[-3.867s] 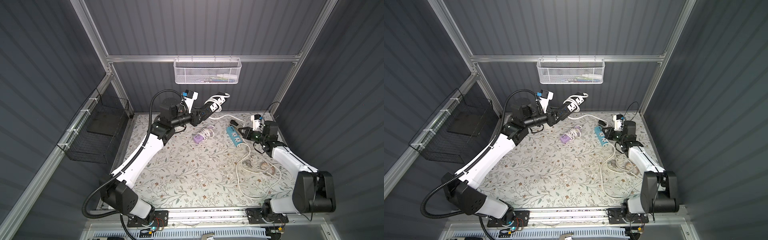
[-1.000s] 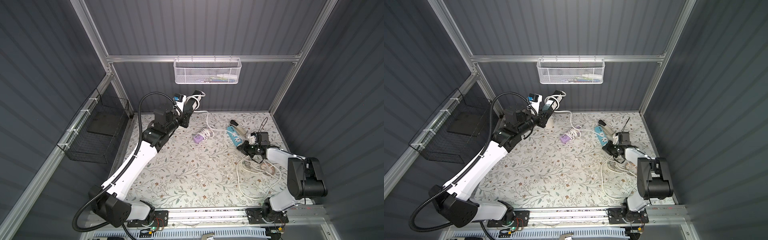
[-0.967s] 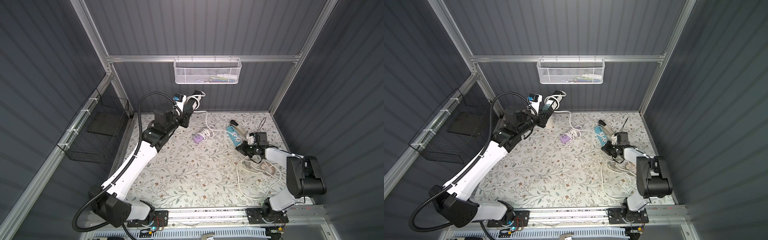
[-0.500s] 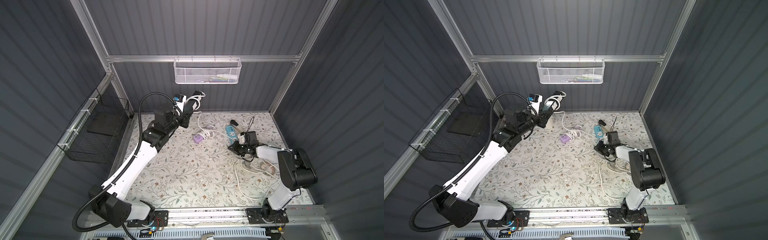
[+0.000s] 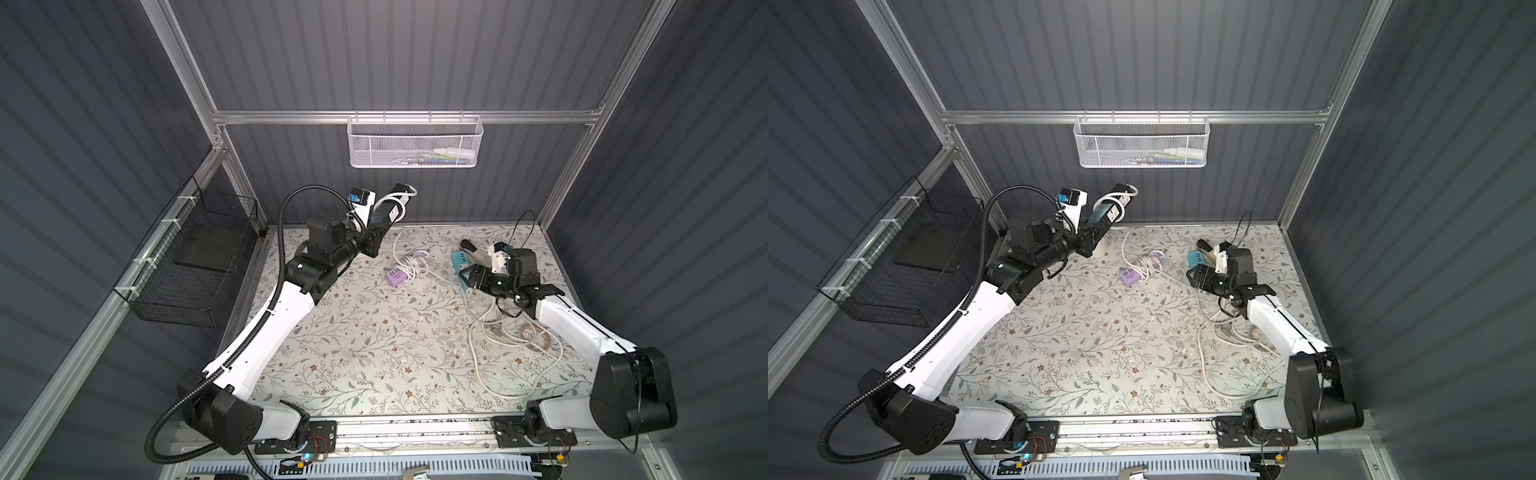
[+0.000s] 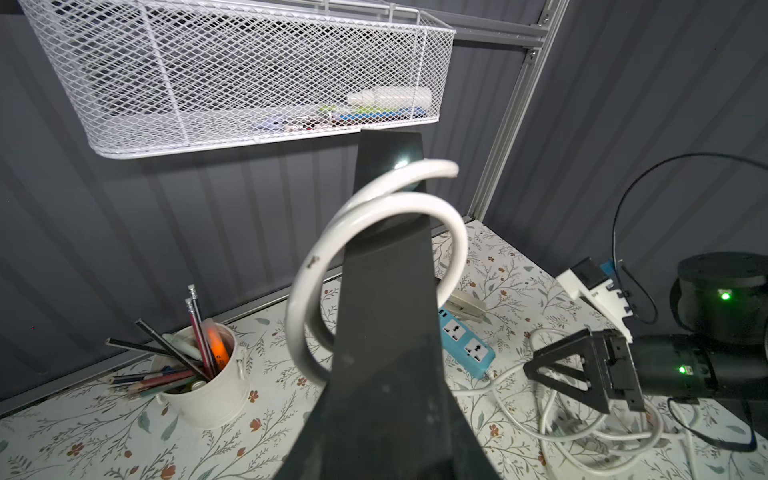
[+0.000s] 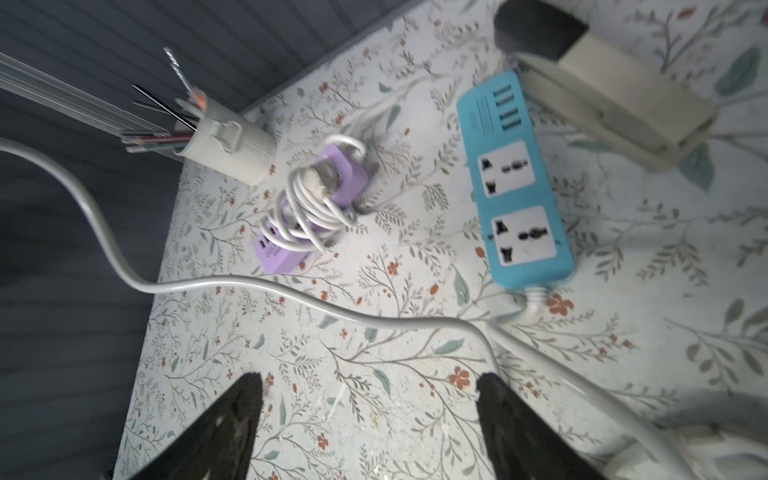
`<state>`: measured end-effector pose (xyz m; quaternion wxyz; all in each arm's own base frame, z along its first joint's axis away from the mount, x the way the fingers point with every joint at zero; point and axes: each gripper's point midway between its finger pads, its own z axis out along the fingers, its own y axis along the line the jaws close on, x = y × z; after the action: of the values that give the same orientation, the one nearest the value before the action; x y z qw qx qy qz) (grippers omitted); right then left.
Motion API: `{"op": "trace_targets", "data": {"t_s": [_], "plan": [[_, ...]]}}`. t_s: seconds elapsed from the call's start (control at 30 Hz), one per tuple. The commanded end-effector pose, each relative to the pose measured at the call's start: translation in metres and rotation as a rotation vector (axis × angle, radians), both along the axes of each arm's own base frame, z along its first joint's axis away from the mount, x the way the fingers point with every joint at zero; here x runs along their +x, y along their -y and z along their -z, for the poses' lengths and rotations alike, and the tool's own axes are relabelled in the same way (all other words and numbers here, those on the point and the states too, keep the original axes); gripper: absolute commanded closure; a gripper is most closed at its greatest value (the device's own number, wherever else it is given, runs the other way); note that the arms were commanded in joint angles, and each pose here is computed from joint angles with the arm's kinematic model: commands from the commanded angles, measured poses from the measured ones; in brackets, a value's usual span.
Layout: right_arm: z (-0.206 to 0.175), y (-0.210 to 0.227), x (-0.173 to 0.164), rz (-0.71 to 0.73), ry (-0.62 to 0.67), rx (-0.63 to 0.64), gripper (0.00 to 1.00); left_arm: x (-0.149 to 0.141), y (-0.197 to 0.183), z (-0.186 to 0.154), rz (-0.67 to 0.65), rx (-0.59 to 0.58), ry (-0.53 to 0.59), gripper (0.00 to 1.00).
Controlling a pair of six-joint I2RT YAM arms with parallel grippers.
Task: Unwrap the cord wrapped around the power strip
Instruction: Unwrap the power cord from the power strip.
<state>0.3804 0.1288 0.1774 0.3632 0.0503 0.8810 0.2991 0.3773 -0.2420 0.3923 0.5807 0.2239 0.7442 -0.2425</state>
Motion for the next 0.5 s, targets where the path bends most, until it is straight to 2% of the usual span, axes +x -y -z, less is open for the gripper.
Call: {"op": "trace_targets", "data": {"t_s": [0.0, 0.03, 0.13, 0.27, 0.37, 0.47], "plan": [[-0.056, -0.017, 0.001, -0.108, 0.177, 0.029, 0.05, -0.006, 0.011, -0.037, 0.080, -0.078, 0.070, 1.00], [-0.072, -0.023, 0.002, -0.141, 0.226, 0.057, 0.01, -0.008, 0.014, -0.038, 0.102, -0.087, 0.064, 1.00], [-0.112, -0.040, 0.009, -0.214, 0.364, 0.152, 0.01, -0.015, 0.023, -0.041, 0.164, -0.110, 0.047, 1.00], [-0.142, -0.062, 0.024, -0.297, 0.504, 0.255, 0.01, -0.021, 0.031, -0.045, 0.222, -0.136, 0.029, 1.00], [-0.152, -0.085, 0.036, -0.354, 0.593, 0.271, 0.01, -0.024, 0.035, -0.047, 0.247, -0.153, 0.019, 1.00], [-0.155, -0.109, 0.041, -0.395, 0.688, 0.236, 0.01, -0.026, 0.038, -0.050, 0.269, -0.170, 0.008, 1.00]]}}
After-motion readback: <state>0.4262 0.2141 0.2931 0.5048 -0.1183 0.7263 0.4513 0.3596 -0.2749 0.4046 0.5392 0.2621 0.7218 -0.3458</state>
